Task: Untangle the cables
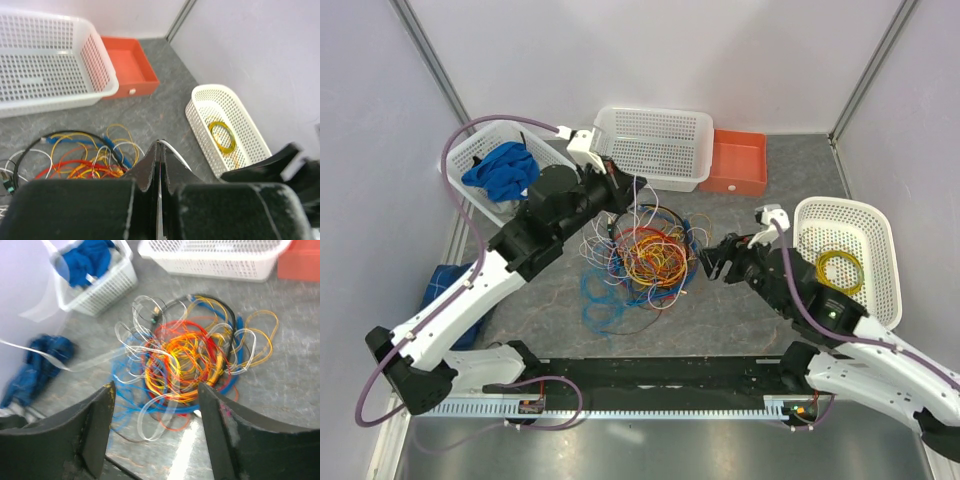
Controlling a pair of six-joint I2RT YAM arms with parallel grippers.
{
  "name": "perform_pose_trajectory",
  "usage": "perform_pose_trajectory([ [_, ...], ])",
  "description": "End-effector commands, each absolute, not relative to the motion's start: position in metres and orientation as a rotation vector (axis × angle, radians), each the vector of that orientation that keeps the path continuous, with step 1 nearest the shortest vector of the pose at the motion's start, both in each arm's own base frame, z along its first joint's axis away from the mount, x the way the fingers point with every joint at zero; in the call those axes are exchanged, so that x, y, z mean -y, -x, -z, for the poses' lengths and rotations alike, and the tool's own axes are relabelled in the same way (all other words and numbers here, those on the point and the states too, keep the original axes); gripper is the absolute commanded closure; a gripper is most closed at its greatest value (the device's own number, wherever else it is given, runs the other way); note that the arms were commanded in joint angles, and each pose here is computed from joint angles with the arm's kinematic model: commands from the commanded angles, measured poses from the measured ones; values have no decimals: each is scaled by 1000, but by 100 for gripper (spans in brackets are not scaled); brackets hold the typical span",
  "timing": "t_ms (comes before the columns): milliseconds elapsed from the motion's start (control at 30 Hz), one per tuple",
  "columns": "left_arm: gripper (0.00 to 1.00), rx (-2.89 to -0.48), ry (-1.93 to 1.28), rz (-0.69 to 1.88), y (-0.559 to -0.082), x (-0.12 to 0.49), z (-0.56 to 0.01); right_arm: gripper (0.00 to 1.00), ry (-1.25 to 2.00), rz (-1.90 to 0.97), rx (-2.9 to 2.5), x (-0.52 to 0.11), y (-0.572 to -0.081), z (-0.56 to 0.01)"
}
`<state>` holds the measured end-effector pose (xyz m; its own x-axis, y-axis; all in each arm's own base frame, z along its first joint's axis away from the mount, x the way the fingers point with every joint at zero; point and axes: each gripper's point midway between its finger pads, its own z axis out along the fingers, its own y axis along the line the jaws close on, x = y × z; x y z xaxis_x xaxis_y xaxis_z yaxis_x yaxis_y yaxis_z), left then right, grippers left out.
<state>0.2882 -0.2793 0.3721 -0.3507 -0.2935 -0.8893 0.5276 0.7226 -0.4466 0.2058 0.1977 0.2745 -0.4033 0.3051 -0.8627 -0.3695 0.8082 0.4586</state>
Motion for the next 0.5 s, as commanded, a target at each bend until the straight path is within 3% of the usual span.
perform_pose_trajectory([
  [0, 98, -1715, -227, 793, -281, 265, -395, 30, 78, -707, -1902, -217, -217, -234],
  [167, 98, -1681, -233, 780, -277, 258, -415, 34, 119, -734, -1954, -242, -224, -203],
  [467, 98, -1698, -254, 783, -274, 259, -410, 34, 160, -793, -1925, -261, -228, -197],
])
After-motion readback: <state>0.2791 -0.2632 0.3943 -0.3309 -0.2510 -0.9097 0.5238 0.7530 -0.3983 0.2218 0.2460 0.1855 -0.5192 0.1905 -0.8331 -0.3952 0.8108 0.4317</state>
